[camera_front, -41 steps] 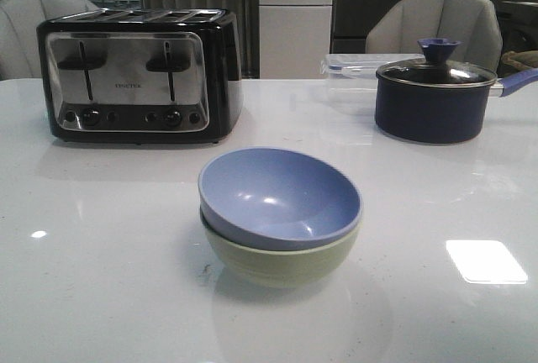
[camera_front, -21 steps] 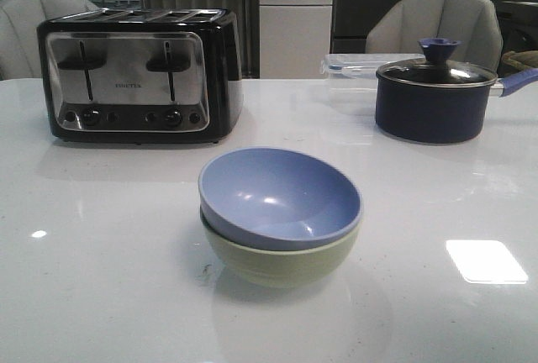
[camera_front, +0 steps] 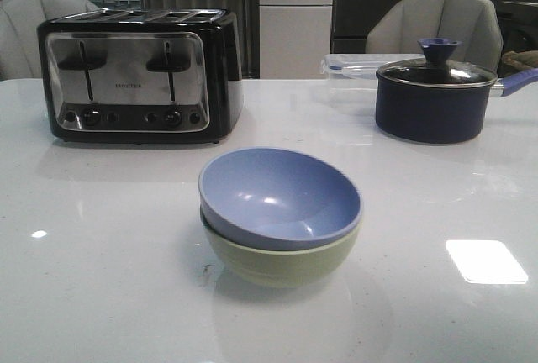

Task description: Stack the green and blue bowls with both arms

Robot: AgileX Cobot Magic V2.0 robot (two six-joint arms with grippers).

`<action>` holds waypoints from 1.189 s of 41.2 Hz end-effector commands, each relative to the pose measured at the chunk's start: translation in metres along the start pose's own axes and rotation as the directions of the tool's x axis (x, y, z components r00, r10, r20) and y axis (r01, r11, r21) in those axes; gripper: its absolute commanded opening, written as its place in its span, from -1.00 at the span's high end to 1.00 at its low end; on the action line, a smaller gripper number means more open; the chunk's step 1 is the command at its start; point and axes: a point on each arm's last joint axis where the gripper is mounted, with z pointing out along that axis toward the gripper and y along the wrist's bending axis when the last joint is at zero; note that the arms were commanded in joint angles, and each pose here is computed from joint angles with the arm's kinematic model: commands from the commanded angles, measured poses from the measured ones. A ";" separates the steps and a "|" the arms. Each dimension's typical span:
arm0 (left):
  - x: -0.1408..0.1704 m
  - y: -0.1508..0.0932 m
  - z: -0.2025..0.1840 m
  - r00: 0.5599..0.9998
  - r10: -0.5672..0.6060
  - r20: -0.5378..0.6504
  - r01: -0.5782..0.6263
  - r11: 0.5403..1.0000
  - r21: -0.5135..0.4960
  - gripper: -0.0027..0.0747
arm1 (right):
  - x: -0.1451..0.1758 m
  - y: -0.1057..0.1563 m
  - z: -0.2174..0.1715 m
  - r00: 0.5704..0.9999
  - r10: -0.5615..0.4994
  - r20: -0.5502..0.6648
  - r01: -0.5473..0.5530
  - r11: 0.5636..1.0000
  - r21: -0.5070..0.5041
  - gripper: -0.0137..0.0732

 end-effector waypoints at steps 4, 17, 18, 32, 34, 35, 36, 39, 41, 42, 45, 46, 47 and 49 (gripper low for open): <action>-0.008 0.000 -0.002 0.994 -0.019 0.105 0.019 1.000 0.000 0.69 | 0.000 -0.009 -0.013 0.985 -0.003 0.173 -0.014 0.996 0.093 0.62; -0.008 0.000 -0.002 0.994 -0.019 0.105 0.019 1.000 0.000 0.69 | 0.072 -0.024 -0.013 0.818 -0.026 0.574 -0.218 0.910 0.353 0.62; -0.008 0.000 -0.002 0.994 -0.019 0.105 0.019 1.000 0.000 0.69 | 0.079 -0.024 -0.011 0.801 -0.038 0.598 -0.231 0.901 0.368 0.62; -0.008 0.000 -0.002 0.994 -0.019 0.105 0.019 1.000 0.000 0.69 | 0.129 -0.026 0.018 0.687 -0.125 0.716 -0.301 0.847 0.437 0.62; -0.008 0.000 -0.002 0.994 -0.019 0.105 0.019 1.000 0.000 0.69 | 0.131 -0.026 0.021 0.679 -0.122 0.724 -0.305 0.850 0.429 0.62; -0.008 0.000 -0.002 0.994 -0.019 0.105 0.019 1.000 0.000 0.69 | 0.132 -0.026 0.022 0.673 -0.121 0.730 -0.308 0.851 0.425 0.62; -0.008 0.000 -0.002 0.994 -0.019 0.105 0.019 1.000 0.000 0.69 | 0.132 -0.026 0.022 0.674 -0.115 0.729 -0.308 0.854 0.420 0.62; -0.008 0.000 -0.002 0.994 -0.019 0.105 0.019 1.000 0.000 0.69 | 0.131 -0.026 0.021 0.662 -0.124 0.739 -0.306 0.856 0.417 0.62; -0.008 0.000 -0.002 0.994 -0.019 0.105 0.019 1.000 0.000 0.69 | 0.130 -0.026 0.020 0.658 -0.127 0.742 -0.307 0.855 0.418 0.62; -0.008 0.000 -0.002 0.994 -0.019 0.105 0.019 1.000 0.000 0.69 | 0.130 -0.026 0.020 0.657 -0.128 0.743 -0.307 0.855 0.418 0.62; -0.008 0.000 -0.002 0.994 -0.019 0.105 0.019 1.000 0.000 0.69 | 0.130 -0.026 0.020 0.657 -0.127 0.743 -0.307 0.855 0.418 0.62; -0.008 0.000 -0.002 0.994 -0.019 0.105 0.019 1.000 0.000 0.69 | 0.130 -0.026 0.020 0.657 -0.127 0.743 -0.307 0.855 0.418 0.62; -0.008 0.000 -0.002 0.994 -0.019 0.105 0.019 1.000 0.000 0.69 | 0.130 -0.026 0.020 0.657 -0.127 0.743 -0.307 0.855 0.418 0.62; -0.008 0.000 -0.002 0.994 -0.019 0.105 0.019 1.000 0.000 0.69 | 0.130 -0.026 0.020 0.657 -0.127 0.743 -0.307 0.855 0.418 0.62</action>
